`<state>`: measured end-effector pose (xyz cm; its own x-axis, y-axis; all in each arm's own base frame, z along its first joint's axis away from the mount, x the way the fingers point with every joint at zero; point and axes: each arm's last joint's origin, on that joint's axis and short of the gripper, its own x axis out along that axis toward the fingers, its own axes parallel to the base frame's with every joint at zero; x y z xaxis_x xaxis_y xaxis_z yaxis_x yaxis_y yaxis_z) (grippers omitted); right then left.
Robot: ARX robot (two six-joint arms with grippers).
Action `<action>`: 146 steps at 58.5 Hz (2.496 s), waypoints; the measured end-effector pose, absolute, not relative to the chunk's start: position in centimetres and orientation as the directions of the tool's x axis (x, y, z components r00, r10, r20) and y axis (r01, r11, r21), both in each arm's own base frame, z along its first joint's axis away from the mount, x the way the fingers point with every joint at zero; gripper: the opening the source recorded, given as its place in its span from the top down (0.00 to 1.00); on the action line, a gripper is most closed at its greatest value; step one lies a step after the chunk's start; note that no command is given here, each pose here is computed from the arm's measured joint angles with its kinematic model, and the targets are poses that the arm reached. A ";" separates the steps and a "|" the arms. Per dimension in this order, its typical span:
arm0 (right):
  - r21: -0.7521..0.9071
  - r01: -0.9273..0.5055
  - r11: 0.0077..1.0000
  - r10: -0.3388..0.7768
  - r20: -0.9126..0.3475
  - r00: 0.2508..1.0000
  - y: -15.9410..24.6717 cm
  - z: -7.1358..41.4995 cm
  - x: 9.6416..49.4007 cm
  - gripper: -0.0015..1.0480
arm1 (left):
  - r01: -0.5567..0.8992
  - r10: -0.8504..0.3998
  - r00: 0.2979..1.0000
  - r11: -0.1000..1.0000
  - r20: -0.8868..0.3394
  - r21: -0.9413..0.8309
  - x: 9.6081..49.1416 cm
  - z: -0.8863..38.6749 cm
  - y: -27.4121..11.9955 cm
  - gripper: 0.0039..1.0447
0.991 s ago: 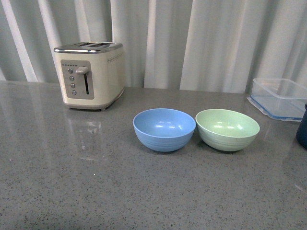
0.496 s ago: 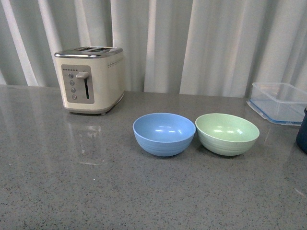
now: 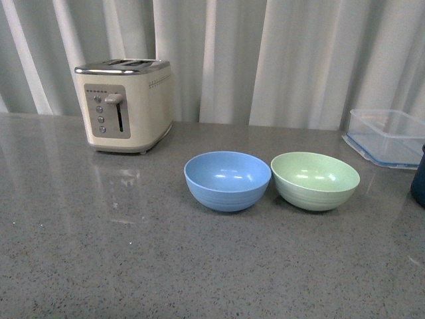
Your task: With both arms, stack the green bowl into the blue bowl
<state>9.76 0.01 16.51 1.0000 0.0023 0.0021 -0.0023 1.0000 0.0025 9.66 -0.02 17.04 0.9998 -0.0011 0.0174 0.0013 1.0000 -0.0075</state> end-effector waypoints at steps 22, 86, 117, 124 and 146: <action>0.002 -0.002 1.000 0.002 0.002 1.000 0.0 16.5 9.8 0.10 | 0.002 -0.002 1.000 1.000 0.018 -0.007 9.7 17.0 0.0 0.29; 0.181 -0.326 0.928 0.373 -0.419 0.828 3.6 28.9 20.7 0.10 | 0.001 -0.001 1.000 1.000 0.018 -0.005 9.7 17.0 0.0 0.06; 0.145 0.118 0.982 0.020 -0.709 0.705 6.7 25.2 38.8 0.10 | 0.002 -0.002 1.000 1.000 0.019 -0.005 9.7 17.1 0.0 0.06; 0.139 0.183 0.973 -0.024 -0.733 0.680 6.5 24.2 40.8 0.10 | 0.002 -0.002 1.000 1.000 0.019 -0.005 9.7 17.1 0.0 0.06; 0.137 0.280 0.950 -0.068 -0.786 0.614 5.4 20.7 43.6 0.10 | 0.002 -0.002 1.000 1.000 0.019 -0.005 9.7 17.1 0.0 0.06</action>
<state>43.64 5.42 20.69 0.6145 -0.0677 -0.7860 0.2803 0.9501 0.1373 9.66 -0.02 17.05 0.9998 -0.0015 0.0185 0.0016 1.0000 -0.0052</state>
